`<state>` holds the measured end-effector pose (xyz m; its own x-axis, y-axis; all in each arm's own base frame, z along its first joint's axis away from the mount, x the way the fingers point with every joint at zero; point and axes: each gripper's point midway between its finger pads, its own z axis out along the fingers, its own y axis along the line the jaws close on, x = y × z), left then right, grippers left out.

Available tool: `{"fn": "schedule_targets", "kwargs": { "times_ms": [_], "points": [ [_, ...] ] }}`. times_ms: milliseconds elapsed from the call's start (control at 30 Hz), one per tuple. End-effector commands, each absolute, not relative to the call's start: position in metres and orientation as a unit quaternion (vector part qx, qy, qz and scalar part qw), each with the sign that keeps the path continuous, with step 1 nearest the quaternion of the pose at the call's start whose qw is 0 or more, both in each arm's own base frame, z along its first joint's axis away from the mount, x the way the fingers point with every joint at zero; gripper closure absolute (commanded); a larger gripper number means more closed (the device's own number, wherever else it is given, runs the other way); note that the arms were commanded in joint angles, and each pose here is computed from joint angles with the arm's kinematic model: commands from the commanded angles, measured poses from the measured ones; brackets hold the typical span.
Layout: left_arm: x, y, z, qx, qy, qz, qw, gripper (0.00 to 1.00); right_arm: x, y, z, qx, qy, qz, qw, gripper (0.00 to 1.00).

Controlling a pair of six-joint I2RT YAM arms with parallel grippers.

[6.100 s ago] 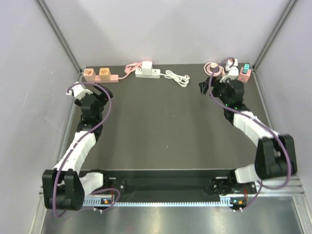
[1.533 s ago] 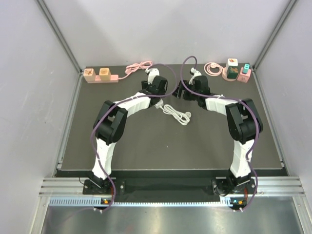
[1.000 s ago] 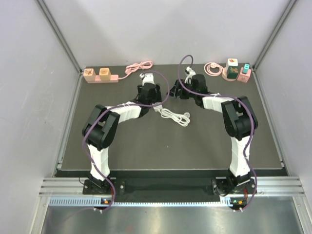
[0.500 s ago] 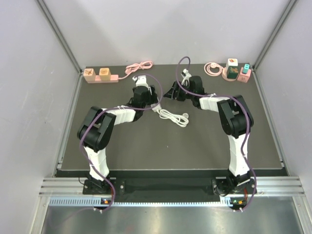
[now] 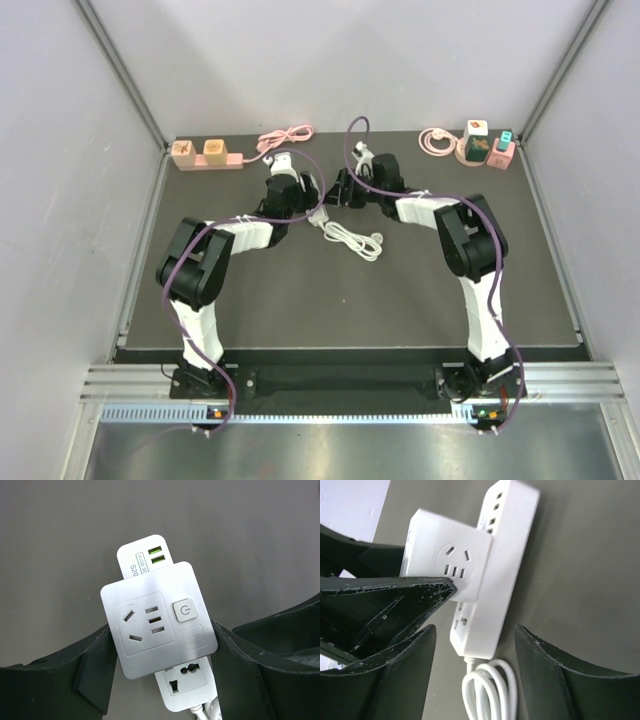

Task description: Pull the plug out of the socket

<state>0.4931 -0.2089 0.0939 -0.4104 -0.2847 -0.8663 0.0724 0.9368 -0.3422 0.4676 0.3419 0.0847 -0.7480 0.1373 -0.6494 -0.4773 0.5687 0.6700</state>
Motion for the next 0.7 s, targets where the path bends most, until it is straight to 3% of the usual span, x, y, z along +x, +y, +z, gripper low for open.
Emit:
{"fn": "schedule_targets", "kwargs": {
  "times_ms": [0,667],
  "points": [
    [0.511,-0.221,0.168,-0.075,0.757,-0.225,0.609,1.0,0.463,0.36,0.091,-0.136,0.808,0.464,0.336,0.37],
    [0.508,-0.225,0.18,-0.062,0.75,-0.238,0.614,1.0,0.474,0.376,0.07,-0.101,0.822,0.467,0.31,0.52]
  ]
}}
